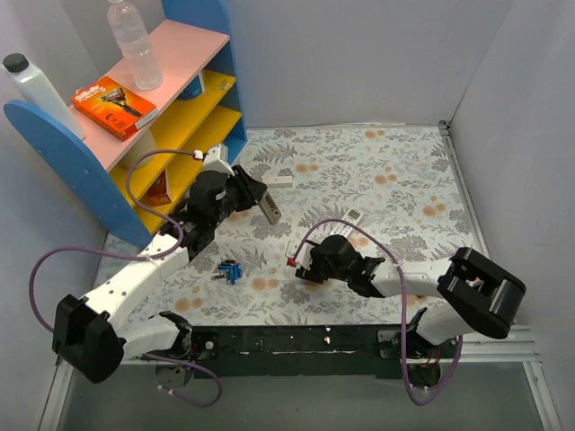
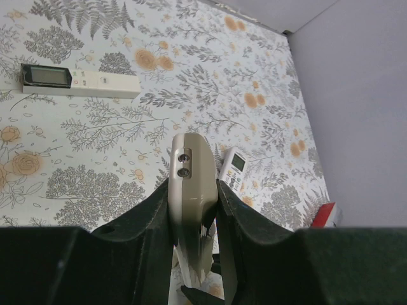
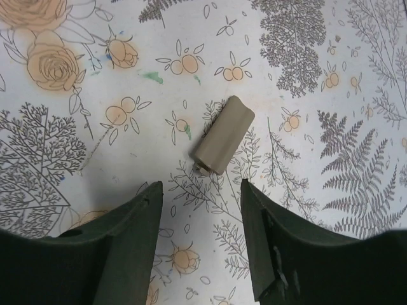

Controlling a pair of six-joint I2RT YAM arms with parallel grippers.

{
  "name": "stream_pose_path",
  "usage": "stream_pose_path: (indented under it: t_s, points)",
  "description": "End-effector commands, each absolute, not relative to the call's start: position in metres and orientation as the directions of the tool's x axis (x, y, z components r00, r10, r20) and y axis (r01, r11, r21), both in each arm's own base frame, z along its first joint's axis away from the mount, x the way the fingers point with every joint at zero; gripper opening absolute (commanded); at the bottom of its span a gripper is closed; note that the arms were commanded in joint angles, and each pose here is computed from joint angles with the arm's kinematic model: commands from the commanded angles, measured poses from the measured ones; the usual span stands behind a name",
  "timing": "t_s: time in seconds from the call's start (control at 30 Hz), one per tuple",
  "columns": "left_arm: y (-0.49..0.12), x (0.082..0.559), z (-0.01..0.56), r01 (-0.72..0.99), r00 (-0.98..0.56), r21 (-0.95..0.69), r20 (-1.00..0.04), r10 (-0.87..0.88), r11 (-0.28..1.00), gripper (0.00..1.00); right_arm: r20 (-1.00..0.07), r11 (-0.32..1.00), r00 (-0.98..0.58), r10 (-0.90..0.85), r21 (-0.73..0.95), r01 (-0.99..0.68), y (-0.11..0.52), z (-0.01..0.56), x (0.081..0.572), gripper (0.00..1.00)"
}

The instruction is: Load the batteries into the remote control

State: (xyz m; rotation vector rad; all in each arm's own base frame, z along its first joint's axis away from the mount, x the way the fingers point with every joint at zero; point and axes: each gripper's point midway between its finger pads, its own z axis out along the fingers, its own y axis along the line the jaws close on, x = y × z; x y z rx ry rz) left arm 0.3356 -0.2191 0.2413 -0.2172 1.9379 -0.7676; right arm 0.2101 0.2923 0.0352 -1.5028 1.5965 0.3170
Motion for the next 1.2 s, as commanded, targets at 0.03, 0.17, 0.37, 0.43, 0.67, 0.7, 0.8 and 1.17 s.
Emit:
stream_pose_path:
  t_s: [0.03,0.17,0.37,0.43,0.67,0.7,0.8,1.17]
  points:
    - [-0.201,0.305,0.287,0.287,-0.385,-0.584,-0.796,-0.467,0.759,0.0,-0.846,0.386,-0.038,-0.532,-0.203,-0.9,0.309,0.085,0.208,0.66]
    - [-0.184,0.282,0.307,0.334,-0.311,-0.572,-0.817,-0.486,0.749,0.0,-0.891,0.447,-0.211,-0.401,0.011,-0.895,0.333,0.11,0.201,0.66]
    - [-0.149,0.25,0.322,0.353,-0.185,-0.537,-0.843,-0.506,0.766,0.0,-0.855,0.335,-0.375,-0.359,0.257,-0.907,0.384,0.129,0.182,0.74]
    - [-0.14,0.243,0.324,0.353,-0.149,-0.535,-0.842,-0.518,0.767,0.0,-0.811,0.378,-0.448,-0.376,0.307,-0.873,0.391,0.117,0.186,0.73]
    - [-0.108,0.218,0.34,0.354,-0.008,-0.495,-0.85,-0.526,0.794,0.0,-0.691,0.561,-0.6,-0.403,0.331,-0.759,0.428,0.094,0.194,0.66]
    - [-0.104,0.217,0.34,0.342,0.007,-0.493,-0.85,-0.527,0.8,0.0,-0.687,0.583,-0.607,-0.399,0.32,-0.746,0.431,0.091,0.198,0.63]
    - [-0.094,0.212,0.342,0.327,0.044,-0.496,-0.842,-0.537,0.805,0.0,-0.663,0.607,-0.639,-0.391,0.336,-0.72,0.448,0.083,0.195,0.55]
    - [-0.069,0.201,0.343,0.269,0.118,-0.522,-0.816,-0.565,0.81,0.0,-0.657,0.644,-0.64,-0.397,0.297,-0.705,0.486,0.067,0.197,0.38]
